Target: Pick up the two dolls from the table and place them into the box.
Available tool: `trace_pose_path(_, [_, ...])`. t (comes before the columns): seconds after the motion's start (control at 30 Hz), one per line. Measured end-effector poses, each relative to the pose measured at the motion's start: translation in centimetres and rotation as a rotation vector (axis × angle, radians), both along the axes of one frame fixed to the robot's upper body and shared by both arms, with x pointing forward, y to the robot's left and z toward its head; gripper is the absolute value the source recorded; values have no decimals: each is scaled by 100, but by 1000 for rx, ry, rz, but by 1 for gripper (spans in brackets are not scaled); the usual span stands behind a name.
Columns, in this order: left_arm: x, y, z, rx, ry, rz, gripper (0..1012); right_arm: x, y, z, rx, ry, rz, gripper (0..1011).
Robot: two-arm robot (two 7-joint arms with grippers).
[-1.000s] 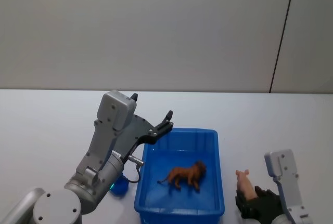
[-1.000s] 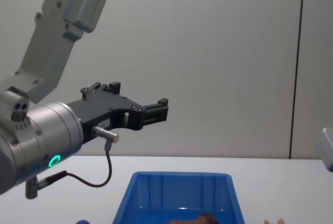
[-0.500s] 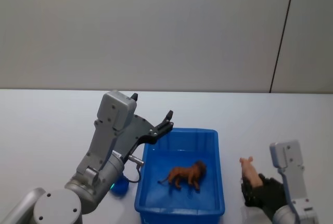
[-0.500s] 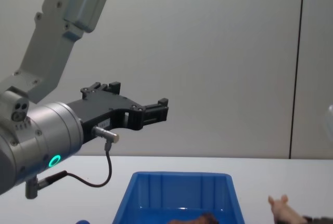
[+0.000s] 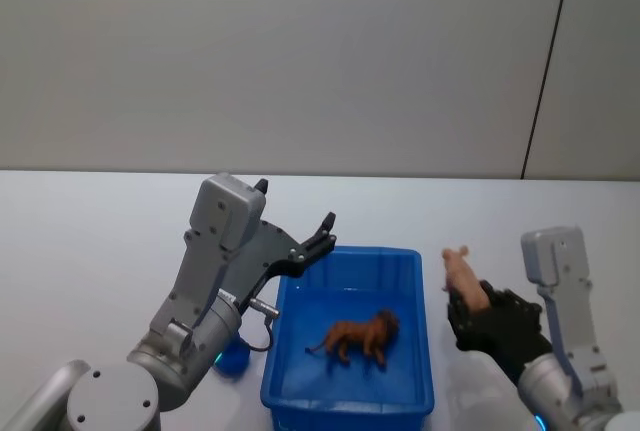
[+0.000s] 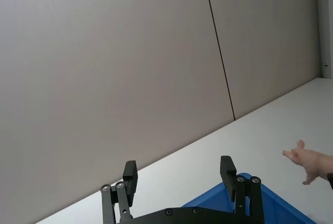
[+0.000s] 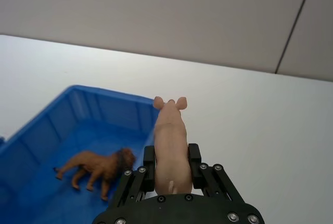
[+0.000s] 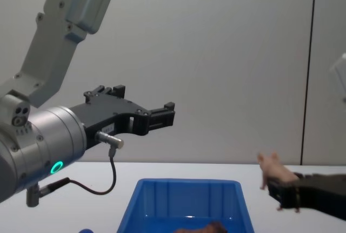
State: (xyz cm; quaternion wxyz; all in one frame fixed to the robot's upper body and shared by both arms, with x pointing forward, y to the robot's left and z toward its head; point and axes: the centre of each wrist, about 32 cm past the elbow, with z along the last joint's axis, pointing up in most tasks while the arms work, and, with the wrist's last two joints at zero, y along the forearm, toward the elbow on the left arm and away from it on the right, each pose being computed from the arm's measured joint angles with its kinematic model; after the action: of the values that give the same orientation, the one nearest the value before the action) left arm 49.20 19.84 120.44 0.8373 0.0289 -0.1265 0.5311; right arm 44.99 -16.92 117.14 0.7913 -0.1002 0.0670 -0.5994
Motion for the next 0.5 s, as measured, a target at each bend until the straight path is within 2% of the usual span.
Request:
trace_pose_path(0.2, [0,0,0,0,0,0,1001,79,44,71,35,-24,72,364])
trace_pose_path(0.5, [0,0,0,0,0,0,1001,241,188,64,73,-6,182,364])
